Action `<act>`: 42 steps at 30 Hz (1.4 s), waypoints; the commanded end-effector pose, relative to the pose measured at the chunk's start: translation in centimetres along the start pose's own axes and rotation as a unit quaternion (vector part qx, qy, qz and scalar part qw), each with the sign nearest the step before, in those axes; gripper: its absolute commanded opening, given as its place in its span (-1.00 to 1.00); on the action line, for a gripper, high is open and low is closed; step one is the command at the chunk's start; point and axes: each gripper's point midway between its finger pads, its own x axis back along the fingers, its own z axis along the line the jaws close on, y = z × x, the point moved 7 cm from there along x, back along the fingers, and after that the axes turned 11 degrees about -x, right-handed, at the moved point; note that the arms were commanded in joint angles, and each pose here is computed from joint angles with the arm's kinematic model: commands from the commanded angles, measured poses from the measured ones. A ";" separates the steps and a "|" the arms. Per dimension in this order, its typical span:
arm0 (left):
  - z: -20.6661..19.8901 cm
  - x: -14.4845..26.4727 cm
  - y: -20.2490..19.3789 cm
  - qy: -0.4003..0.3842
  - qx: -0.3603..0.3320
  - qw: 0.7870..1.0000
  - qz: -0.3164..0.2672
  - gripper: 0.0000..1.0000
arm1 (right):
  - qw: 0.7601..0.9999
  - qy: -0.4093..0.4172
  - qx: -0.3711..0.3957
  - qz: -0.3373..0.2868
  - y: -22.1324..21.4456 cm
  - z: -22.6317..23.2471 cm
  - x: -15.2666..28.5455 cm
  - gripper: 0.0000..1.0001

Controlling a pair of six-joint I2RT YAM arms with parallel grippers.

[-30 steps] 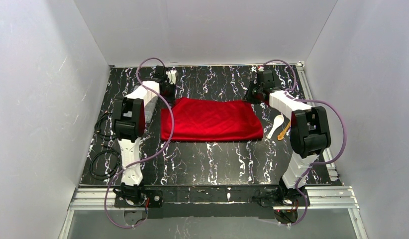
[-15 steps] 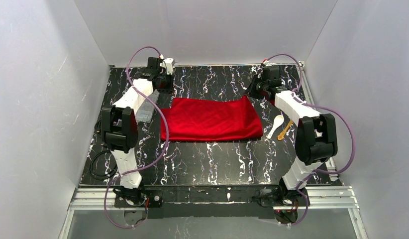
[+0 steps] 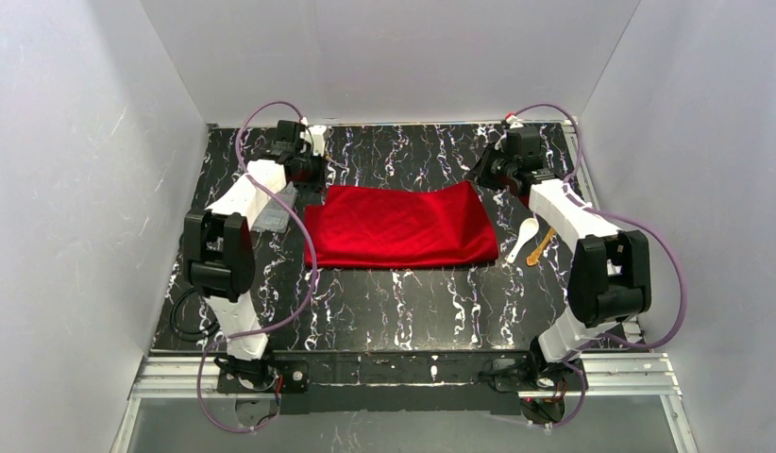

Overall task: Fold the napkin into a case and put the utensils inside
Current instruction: Smooth out the rectangle-folded napkin at the center of the board.

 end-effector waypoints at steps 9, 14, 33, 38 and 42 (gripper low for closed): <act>0.8 -3.4 1.7 0.002 -0.005 0.999 0.031 -0.34 | 1.000 0.019 0.001 0.004 -0.8 -0.5 0.1 -0.74; 2.0 -5.7 1.7 0.043 0.013 0.998 0.053 -0.04 | 1.000 0.021 0.001 0.006 -1.1 -0.6 0.1 -0.74; 1.3 -10.9 0.5 -0.010 0.056 0.994 0.094 -0.56 | 0.999 0.030 -0.008 0.008 -1.5 -0.6 0.2 -0.74; 1.3 -10.9 0.0 -0.006 0.056 0.993 0.100 -0.64 | 0.999 0.036 -0.007 0.005 -1.2 -0.2 0.4 -0.74; 1.5 -10.5 0.2 0.007 0.049 0.994 0.093 -1.00 | 0.999 0.037 -0.007 0.004 -1.0 -0.1 0.4 -0.74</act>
